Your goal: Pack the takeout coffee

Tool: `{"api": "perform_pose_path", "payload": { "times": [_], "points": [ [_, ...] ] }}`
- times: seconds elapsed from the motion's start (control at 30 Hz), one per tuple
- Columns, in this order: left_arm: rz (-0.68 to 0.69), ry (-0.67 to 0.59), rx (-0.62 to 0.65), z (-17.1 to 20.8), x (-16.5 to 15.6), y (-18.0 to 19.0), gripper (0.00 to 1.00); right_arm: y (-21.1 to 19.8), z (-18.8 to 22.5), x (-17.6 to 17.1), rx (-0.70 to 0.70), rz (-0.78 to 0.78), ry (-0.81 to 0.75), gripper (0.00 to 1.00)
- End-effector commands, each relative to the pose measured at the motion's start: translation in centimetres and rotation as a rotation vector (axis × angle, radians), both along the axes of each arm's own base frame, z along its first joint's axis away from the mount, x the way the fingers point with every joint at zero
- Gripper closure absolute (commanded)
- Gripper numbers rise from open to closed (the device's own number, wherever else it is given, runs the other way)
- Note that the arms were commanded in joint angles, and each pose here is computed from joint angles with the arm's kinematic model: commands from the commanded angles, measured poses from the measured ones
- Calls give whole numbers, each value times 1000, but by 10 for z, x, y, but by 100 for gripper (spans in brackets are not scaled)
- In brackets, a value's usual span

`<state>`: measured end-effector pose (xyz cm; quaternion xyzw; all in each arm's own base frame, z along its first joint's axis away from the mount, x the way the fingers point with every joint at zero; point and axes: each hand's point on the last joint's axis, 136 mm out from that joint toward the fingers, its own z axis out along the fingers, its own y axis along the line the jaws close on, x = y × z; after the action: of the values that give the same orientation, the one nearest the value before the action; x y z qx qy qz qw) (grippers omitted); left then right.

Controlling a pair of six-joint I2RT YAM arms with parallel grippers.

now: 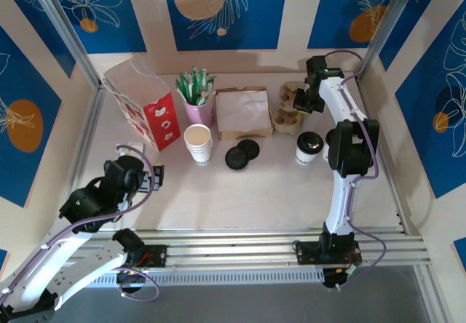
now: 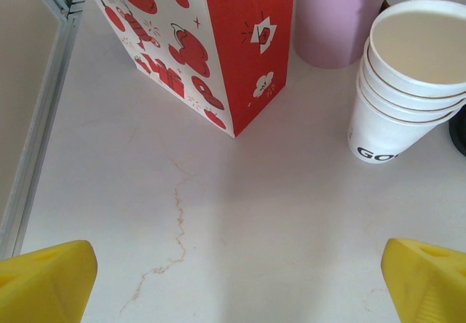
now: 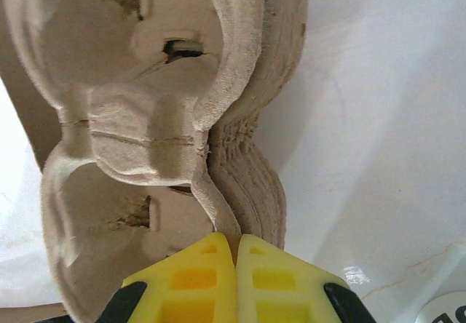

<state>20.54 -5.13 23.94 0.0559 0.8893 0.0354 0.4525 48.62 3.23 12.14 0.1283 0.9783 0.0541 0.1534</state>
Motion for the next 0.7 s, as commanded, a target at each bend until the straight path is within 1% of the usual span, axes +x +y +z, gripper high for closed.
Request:
{"api": "perform_pose_path", "payload": {
  "times": [0.0, 0.17, 0.33, 0.57, 0.67],
  "points": [
    [-12, 6, 4, -3, 1, -2, 0, 0, 21, 0, 44, -20, -35, 98],
    [-17, 13, 5, -4, 2, -3, 0, 1, 15, -1, 57, -23, -17, 95],
    [-20, 18, 7, -5, 2, -4, 0, 4, 8, 0, 74, -14, 1, 89],
    [-24, 23, 8, -6, 2, -6, 0, 1, -9, 2, 66, -22, 47, 85],
    [-27, 26, 10, -7, 3, -6, 0, -3, -11, 3, 50, -29, 46, 85]
  ]
}}
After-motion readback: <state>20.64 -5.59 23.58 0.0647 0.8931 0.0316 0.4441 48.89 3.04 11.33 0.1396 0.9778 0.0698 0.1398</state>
